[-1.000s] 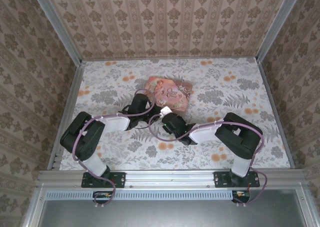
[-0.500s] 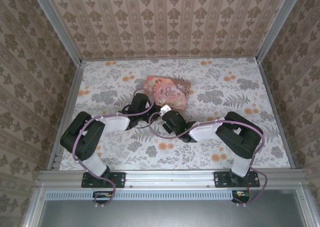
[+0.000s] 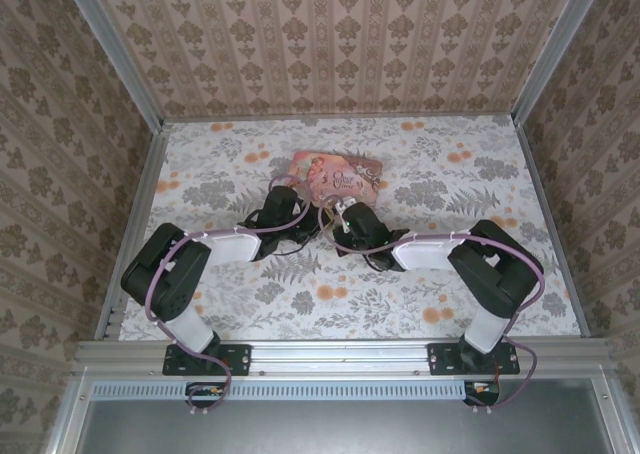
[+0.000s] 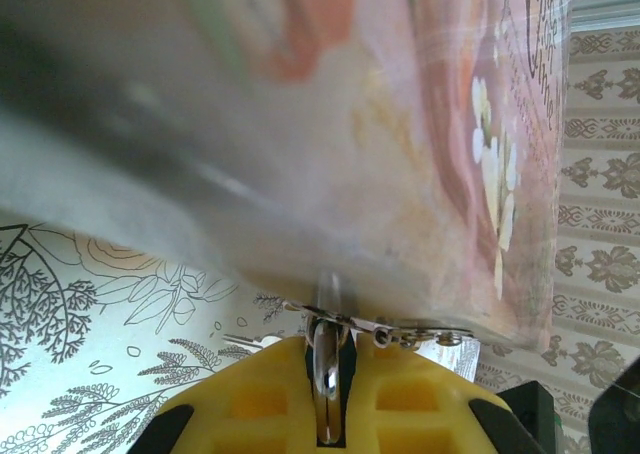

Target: Unlock a padlock with a key

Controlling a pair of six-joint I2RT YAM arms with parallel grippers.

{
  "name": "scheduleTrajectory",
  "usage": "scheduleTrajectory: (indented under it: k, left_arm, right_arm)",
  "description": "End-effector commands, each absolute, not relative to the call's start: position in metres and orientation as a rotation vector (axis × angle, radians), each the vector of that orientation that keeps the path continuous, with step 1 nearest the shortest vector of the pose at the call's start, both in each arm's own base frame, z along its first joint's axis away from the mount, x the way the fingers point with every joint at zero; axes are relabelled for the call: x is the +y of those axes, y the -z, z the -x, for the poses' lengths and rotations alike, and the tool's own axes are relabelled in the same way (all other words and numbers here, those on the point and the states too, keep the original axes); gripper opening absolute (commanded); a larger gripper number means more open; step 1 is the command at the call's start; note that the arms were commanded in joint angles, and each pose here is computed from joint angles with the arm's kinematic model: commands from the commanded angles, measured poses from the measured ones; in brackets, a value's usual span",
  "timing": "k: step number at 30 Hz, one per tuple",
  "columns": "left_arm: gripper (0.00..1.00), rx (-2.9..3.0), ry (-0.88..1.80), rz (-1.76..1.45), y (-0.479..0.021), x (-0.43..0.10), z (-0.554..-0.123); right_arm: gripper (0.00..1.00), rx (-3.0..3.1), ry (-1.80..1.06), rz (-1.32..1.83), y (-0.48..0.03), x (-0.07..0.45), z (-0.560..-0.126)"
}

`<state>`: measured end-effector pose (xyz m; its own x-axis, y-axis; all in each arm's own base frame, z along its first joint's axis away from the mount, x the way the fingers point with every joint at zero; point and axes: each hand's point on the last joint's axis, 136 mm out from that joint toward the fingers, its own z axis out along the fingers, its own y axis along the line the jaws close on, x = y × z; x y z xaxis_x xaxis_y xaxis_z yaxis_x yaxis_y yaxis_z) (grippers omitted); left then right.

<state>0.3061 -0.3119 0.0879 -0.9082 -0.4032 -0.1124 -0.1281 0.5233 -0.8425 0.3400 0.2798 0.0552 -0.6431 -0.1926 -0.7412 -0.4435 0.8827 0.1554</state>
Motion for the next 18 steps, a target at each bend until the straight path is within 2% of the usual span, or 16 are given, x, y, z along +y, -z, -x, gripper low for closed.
scheduleTrajectory:
  k: [1,4,5,7,9,18]
  left_arm:
    - [0.00,2.537,1.404,0.381,-0.087,-0.327,-0.287]
    - [0.00,2.538,1.401,0.386,-0.086,-0.326,-0.287]
    - [0.00,2.537,1.400,0.387,-0.086,-0.326,-0.288]
    - [0.00,2.538,1.399,0.391,-0.086,-0.326,-0.288]
    - [0.00,2.536,1.398,0.396,-0.086,-0.325,-0.289]
    - [0.00,2.535,1.395,0.407,-0.086,-0.322,-0.292]
  right_arm:
    - [0.00,2.189,-0.615,0.364,-0.088,0.292,-0.348]
    - [0.00,2.205,-0.685,0.337,-0.084,0.289,-0.347]
    - [0.05,2.209,-0.695,0.335,-0.083,0.289,-0.346]
    - [0.23,2.218,-0.699,0.335,-0.081,0.286,-0.344]
    - [0.31,2.228,-0.694,0.338,-0.079,0.283,-0.341]
    - [0.43,2.241,-0.640,0.317,-0.080,0.256,-0.328]
